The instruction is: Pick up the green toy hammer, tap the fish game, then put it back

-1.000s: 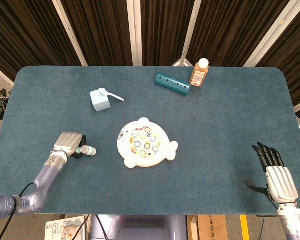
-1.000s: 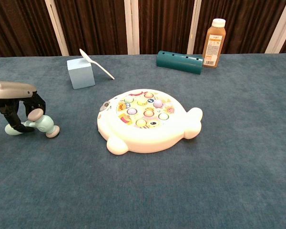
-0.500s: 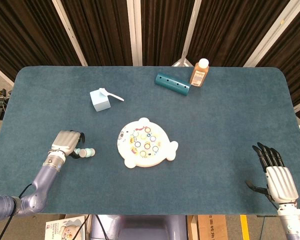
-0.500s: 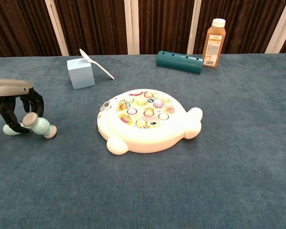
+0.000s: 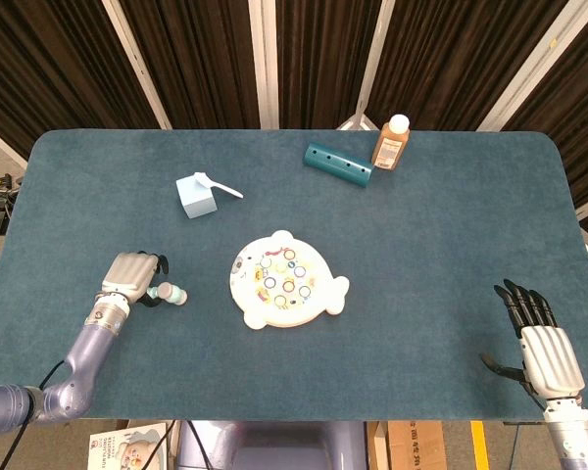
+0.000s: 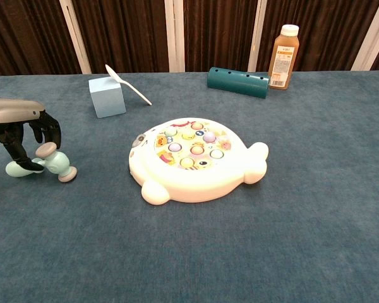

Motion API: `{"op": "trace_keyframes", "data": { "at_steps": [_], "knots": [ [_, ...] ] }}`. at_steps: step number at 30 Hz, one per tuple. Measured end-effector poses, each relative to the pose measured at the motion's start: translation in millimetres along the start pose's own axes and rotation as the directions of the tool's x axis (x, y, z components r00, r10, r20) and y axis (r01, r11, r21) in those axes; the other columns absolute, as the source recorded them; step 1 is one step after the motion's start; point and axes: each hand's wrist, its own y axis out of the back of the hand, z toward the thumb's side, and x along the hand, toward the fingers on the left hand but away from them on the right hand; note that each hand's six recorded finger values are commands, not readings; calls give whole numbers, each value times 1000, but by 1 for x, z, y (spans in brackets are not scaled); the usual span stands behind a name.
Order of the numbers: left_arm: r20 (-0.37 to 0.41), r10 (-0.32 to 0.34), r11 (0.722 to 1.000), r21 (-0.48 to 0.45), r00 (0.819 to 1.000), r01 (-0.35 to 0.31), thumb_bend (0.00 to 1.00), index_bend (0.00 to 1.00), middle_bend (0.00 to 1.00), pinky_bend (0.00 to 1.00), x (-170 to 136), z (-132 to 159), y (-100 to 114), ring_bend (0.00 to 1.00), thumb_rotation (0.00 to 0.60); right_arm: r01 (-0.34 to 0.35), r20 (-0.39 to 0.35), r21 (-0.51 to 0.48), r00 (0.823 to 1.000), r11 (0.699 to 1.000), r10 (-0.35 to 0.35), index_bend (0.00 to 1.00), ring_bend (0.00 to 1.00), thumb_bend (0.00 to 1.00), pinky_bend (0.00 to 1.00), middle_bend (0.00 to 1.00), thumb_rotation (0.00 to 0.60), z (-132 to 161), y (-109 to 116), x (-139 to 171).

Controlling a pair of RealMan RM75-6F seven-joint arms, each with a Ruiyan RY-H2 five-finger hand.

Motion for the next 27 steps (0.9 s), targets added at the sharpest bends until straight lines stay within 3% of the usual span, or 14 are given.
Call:
{"op": "trace_keyframes", "data": {
  "at_steps": [21,24,27],
  "knots": [
    [-2,14,1000,-8,1000,-14,320,385,350,427,-9,-8,12,289,600,0,-3,5,1000,1000,0,0,0,185,0,0,600,1,0,1],
    [0,24,1000,-13,1000,-24,305,351,319,377,-14,-10,17,255,600,-1,-5,7,1000,1000,1,0,0,185,0,0,600,1,0,1],
    [3,46,999,-30,999,-45,226,230,200,234,-22,-13,22,141,600,0,-7,10,1000,1000,0,0,0,185,0,0,600,1,0,1]
  ]
}}
